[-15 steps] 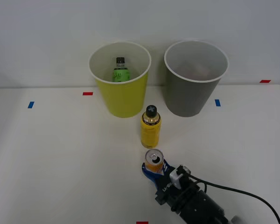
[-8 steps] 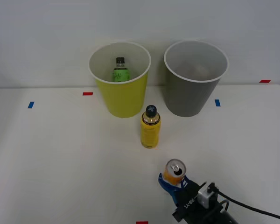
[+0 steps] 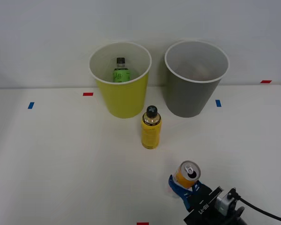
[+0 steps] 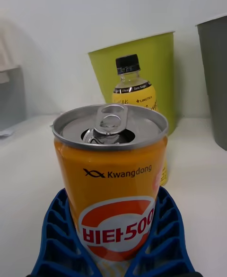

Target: Put cans in the gray bin, plastic bottles in the light green bin

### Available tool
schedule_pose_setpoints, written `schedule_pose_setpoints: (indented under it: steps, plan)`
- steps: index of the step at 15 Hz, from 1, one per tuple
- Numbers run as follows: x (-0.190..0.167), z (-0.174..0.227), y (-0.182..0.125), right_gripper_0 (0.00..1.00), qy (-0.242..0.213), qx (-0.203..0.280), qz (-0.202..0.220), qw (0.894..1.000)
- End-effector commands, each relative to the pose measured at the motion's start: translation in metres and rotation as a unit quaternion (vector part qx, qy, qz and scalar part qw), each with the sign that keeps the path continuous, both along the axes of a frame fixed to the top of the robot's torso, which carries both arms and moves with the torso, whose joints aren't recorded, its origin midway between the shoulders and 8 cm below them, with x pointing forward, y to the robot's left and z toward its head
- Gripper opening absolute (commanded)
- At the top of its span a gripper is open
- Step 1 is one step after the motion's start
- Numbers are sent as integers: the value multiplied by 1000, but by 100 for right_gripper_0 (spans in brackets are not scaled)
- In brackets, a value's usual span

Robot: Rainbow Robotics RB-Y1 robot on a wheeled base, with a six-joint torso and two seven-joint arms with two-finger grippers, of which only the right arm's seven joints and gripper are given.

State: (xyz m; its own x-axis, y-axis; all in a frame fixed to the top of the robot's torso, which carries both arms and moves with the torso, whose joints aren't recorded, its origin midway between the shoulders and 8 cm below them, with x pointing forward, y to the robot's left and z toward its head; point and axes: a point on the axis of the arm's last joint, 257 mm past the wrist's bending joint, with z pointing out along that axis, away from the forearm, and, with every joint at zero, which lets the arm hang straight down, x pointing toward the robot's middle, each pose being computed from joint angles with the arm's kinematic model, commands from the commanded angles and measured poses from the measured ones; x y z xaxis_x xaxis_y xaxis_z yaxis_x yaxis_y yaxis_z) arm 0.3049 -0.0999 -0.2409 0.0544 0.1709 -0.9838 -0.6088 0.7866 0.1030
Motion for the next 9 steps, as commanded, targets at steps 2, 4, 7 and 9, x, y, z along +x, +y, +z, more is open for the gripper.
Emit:
schedule_pose_setpoints:
  steps: [2,4,7,9]
  plan:
    - [-12,22,-11,0,-29,27,12,999]
    - [-13,50,-9,0,-43,48,20,998]
    - [-13,101,-3,0,-65,99,30,992]
    - [-8,125,5,0,-62,108,31,992]
